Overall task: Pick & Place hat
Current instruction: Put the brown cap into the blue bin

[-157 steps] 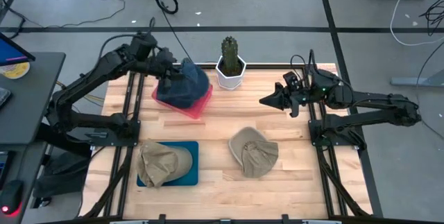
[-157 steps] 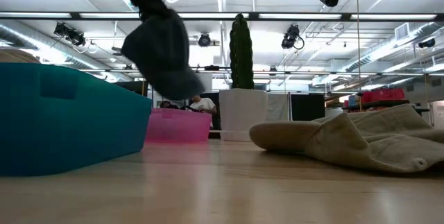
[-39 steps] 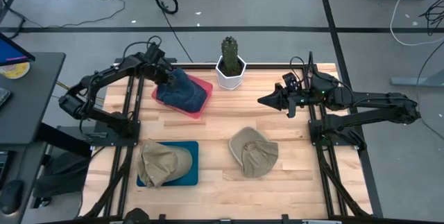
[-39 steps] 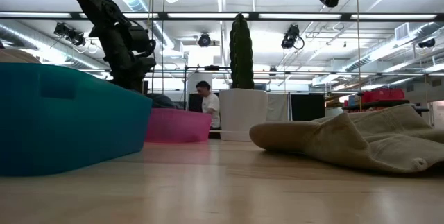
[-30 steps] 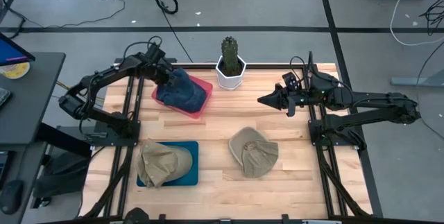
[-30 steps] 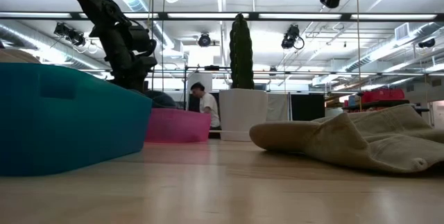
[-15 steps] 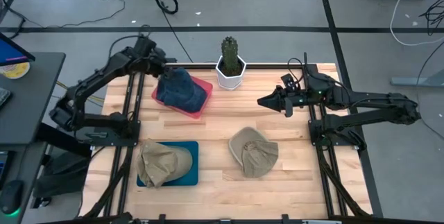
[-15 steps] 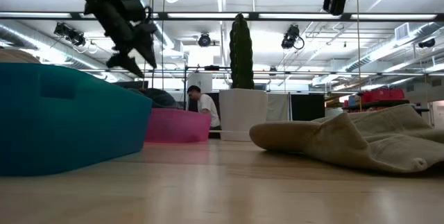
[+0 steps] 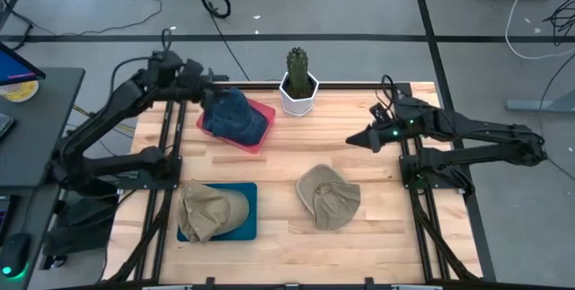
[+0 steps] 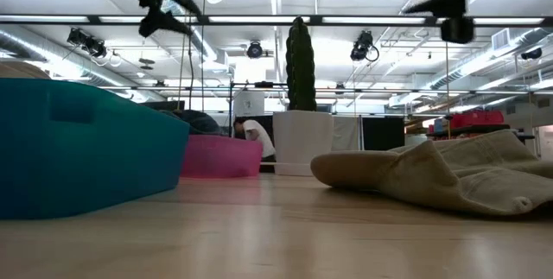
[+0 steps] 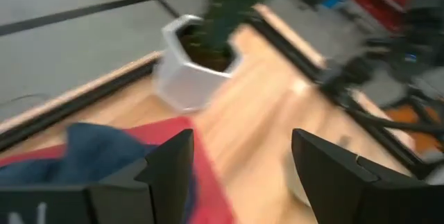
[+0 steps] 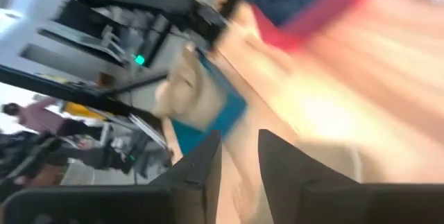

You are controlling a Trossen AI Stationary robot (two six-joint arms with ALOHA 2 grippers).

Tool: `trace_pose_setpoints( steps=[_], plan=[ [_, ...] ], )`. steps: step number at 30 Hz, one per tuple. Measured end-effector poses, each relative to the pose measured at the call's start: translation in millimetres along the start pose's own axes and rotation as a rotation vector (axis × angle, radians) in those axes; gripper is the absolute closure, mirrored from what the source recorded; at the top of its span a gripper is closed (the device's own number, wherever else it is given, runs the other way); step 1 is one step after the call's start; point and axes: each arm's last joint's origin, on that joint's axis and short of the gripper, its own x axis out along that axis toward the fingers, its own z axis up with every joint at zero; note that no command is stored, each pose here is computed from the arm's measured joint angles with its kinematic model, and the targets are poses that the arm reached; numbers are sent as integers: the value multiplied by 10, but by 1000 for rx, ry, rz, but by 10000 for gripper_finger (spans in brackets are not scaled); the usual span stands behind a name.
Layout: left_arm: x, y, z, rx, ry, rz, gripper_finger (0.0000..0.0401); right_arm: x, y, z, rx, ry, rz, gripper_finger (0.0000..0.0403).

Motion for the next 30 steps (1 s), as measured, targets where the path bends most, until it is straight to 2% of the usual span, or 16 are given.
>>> trace_pose_setpoints(
  steps=[7, 12, 16, 20, 26, 28, 30],
  plan=[
    [25, -465, -35, 72, -45, -246, 168, -71, -88, -283, 144, 209, -150, 321],
    [58, -755, -70, 118, -84, -372, 173, -95, -74, -470, 177, 325, -214, 306],
    [43, -916, -110, 137, -105, -428, 174, -89, -73, -579, 177, 331, -262, 271],
    [68, -1037, -155, 139, -101, -475, 174, 13, -158, -726, 195, 326, -299, 217],
    [153, -1220, -203, 143, -107, -544, 174, 330, -435, -1053, 279, 337, -239, 134],
    [192, -1260, -216, 150, -109, -558, 174, 433, -557, -1149, 293, 319, -222, 117],
    [226, -1304, -216, 152, -120, -577, 174, 492, -685, -1222, 285, 290, -253, 110]
  ],
)
